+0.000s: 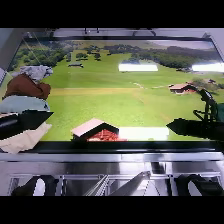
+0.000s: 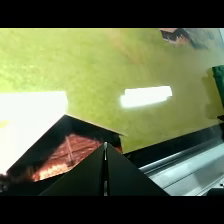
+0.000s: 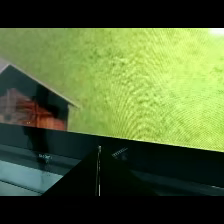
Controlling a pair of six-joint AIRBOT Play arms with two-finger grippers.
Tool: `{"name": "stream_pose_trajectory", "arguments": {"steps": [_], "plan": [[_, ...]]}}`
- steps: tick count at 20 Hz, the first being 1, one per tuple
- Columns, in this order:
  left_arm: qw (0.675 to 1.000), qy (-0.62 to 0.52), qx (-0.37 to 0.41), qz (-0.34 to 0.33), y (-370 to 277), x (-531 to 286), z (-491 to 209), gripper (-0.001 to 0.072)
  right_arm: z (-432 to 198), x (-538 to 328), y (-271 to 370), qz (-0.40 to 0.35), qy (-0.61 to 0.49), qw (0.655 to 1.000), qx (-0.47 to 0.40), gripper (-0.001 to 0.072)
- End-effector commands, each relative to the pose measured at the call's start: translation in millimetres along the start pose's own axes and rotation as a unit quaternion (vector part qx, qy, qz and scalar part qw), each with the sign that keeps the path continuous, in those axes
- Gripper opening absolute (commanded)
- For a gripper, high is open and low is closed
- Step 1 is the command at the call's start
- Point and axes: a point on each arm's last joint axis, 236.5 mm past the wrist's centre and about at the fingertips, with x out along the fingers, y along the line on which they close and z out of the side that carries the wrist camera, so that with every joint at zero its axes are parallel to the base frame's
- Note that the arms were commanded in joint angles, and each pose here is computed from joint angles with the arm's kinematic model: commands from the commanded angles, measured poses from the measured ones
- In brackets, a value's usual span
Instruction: Fold the shirts.
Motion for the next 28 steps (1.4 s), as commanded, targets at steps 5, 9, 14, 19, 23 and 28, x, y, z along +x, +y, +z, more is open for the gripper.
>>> {"name": "stream_pose_trajectory", "arguments": {"steps": [5,9,14,19,23,28], "plan": [[0.995,-0.073,0.004,0.061,26.7,-9.8,37.3,0.0714,-0.2,0.0,0.2,0.000,0.000,1.000,0.000,0.0015],[0.973,-0.142,0.004,0.180,93.5,-46.8,105.5,0.0717,-0.2,0.0,0.2,0.000,0.000,1.000,0.000,0.0015],[0.975,-0.111,0.014,0.194,174.9,-24.1,203.2,0.0716,-0.2,0.1,0.1,0.000,0.000,1.000,0.000,0.0015],[0.964,0.008,0.084,0.254,288.5,81.5,252.8,0.0717,-0.2,0.1,0.1,0.000,0.000,1.000,0.000,0.0014],[0.939,0.081,0.093,0.322,364.6,159.2,236.4,0.0717,-0.2,0.1,0.1,0.000,0.000,1.000,0.000,0.0015],[0.909,0.060,0.147,0.386,416.5,188.4,218.4,0.0715,-0.2,0.0,0.2,0.000,0.000,1.000,0.000,0.0015]]}}
